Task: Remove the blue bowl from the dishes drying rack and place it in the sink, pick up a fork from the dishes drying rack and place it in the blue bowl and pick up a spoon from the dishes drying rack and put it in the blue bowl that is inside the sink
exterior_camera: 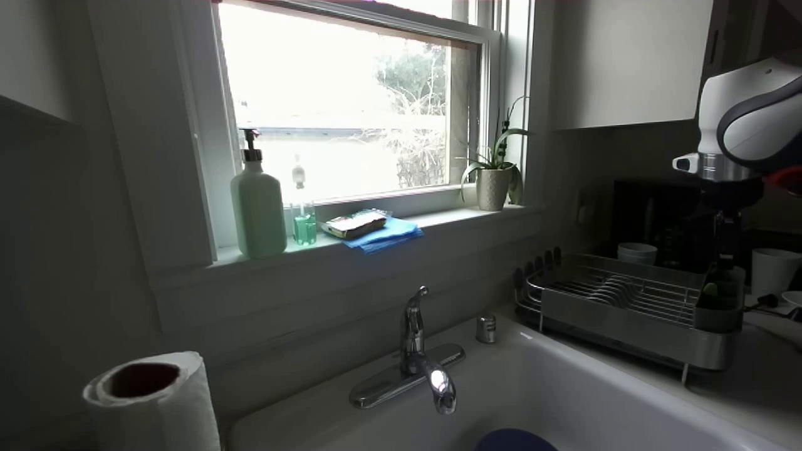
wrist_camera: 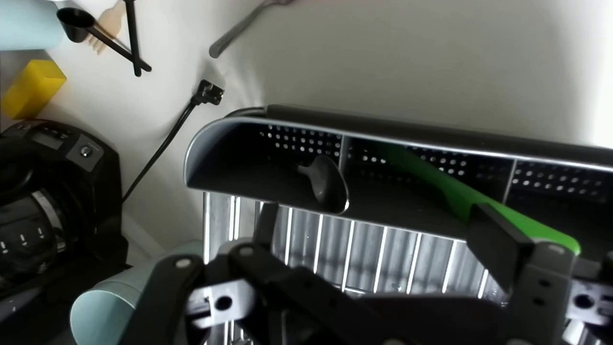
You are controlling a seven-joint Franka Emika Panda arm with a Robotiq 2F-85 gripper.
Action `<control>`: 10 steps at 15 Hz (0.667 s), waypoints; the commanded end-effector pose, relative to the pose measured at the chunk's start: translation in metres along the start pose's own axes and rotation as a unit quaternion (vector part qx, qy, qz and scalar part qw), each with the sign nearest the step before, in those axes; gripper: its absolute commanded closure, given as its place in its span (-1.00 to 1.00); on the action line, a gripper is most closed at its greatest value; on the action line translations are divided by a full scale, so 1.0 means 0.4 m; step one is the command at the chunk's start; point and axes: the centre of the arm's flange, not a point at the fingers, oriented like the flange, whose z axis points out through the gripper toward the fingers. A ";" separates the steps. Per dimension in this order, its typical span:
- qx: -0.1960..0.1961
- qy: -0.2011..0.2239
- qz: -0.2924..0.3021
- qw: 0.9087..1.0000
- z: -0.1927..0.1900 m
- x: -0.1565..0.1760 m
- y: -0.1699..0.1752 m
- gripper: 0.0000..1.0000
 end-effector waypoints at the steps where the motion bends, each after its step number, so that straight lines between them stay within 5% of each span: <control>1: -0.004 -0.001 0.002 1.000 0.051 0.023 0.017 -0.97; 3: 0.000 -0.004 -0.003 1.000 0.077 0.030 0.022 -0.77; 4: 0.000 -0.008 -0.003 1.000 0.089 0.033 0.021 -0.35; 6: 0.000 -0.011 -0.006 1.000 0.103 0.039 0.022 -0.26; 10: -0.003 -0.016 -0.007 1.000 0.120 0.043 0.031 0.32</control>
